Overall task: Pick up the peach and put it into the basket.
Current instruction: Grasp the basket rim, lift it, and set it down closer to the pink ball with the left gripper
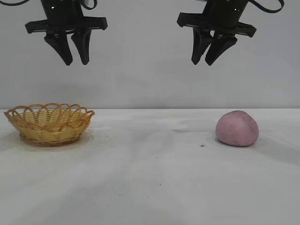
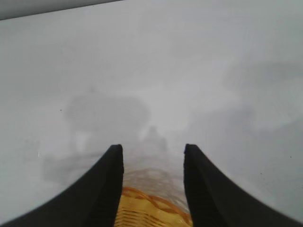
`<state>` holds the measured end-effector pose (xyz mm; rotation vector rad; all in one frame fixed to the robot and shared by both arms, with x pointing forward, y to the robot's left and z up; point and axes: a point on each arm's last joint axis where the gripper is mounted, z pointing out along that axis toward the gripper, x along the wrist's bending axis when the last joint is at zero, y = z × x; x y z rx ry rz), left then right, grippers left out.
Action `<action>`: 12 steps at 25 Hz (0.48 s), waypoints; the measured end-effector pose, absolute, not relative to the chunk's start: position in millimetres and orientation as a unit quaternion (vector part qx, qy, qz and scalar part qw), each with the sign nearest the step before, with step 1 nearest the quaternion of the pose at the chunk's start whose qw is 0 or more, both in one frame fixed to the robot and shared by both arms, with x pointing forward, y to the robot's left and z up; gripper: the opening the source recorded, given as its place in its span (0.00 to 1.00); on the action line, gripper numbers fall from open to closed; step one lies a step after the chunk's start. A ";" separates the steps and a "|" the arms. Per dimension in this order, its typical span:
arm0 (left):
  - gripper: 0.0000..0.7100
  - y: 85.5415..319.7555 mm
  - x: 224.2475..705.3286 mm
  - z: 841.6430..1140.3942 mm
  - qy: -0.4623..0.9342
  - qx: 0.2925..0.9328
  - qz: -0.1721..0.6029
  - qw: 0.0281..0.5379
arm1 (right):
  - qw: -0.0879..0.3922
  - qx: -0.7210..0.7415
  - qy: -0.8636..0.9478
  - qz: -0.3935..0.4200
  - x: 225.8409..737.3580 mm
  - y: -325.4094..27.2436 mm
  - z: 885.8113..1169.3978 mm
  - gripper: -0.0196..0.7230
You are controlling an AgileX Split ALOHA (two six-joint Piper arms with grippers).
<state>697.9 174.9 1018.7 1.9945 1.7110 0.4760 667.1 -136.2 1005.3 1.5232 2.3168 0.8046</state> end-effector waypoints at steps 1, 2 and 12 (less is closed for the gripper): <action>0.39 175.0 697.9 1018.7 0.623 0.726 0.174 0.233 | 0.127 0.523 0.796 0.276 667.1 -136.2 1005.3 0.39; 0.39 175.0 697.9 1018.7 0.623 0.726 0.174 0.233 | 0.127 0.523 0.796 0.276 667.1 -136.2 1005.3 0.39; 0.39 175.7 697.7 1018.4 0.621 0.729 0.176 0.229 | 0.125 0.523 0.798 0.272 666.5 -136.5 1004.8 0.39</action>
